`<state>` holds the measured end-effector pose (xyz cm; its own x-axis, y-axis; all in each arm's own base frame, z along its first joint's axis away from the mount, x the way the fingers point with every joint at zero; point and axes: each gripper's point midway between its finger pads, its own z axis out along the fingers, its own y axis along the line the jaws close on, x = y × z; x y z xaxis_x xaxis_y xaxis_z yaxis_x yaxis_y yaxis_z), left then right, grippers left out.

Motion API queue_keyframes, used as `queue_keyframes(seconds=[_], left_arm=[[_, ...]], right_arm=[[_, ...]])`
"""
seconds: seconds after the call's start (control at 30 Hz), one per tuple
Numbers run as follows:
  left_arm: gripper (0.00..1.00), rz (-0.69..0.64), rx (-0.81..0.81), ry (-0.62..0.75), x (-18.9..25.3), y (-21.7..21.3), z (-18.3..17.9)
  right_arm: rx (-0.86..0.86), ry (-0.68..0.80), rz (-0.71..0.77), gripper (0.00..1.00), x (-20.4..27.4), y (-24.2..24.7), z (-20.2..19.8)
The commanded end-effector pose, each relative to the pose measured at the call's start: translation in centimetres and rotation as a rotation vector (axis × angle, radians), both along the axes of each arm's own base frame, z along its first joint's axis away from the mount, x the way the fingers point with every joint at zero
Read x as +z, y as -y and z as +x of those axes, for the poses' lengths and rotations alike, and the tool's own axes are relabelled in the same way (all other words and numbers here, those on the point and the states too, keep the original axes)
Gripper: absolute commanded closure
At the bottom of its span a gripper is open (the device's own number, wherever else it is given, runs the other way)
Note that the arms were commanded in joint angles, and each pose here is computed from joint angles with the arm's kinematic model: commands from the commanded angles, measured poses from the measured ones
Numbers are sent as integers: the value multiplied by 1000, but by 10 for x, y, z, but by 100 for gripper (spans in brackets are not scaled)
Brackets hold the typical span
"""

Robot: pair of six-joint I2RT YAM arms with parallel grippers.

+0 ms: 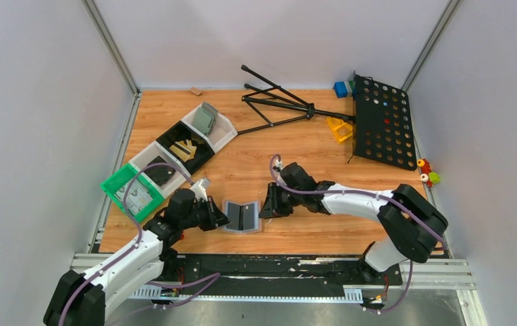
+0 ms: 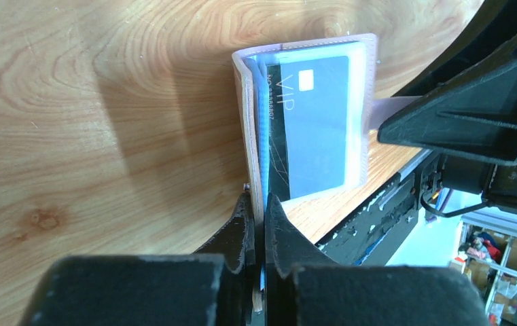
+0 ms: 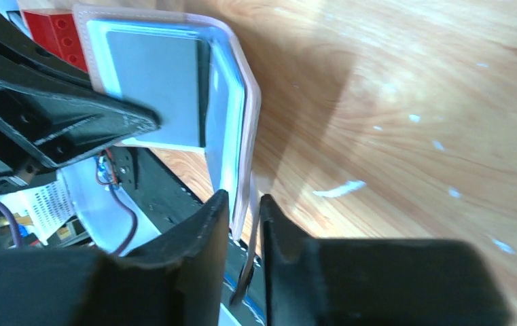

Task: Take the credit cards out of the card holder
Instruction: Remove the credit card from the card holder.

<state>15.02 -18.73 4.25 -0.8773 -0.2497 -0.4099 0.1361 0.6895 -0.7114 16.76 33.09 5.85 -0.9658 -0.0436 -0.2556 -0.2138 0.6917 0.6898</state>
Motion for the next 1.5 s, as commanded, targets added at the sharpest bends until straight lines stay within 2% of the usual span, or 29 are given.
queue_keyframes(seconds=[0.0,0.17,0.27,0.43,0.6,0.73,1.07,1.23,1.33,1.47], left_arm=[[100,-50,-33,95,25,9,9],[100,-136,-50,132,49,19,10],[100,-190,-62,159,66,25,12],[100,-369,-95,180,101,41,9],[100,-517,-131,208,132,50,5],[100,-611,-155,243,156,53,1],[100,-728,-214,272,186,54,-10],[100,-765,-228,281,196,54,-14],[100,-782,-233,280,200,54,-15],[100,-789,-231,276,200,53,-15]], right_arm=[[-53,76,-14,70,12,28,14],[-54,183,46,50,51,38,16],[-7,232,151,48,81,29,8],[69,236,342,55,111,8,-5],[65,220,435,65,118,3,-10],[48,233,490,66,126,4,-12],[59,238,639,68,155,0,-18],[75,242,683,76,168,-2,-20],[90,252,724,85,178,-2,-23],[108,268,767,91,188,-2,-27]])
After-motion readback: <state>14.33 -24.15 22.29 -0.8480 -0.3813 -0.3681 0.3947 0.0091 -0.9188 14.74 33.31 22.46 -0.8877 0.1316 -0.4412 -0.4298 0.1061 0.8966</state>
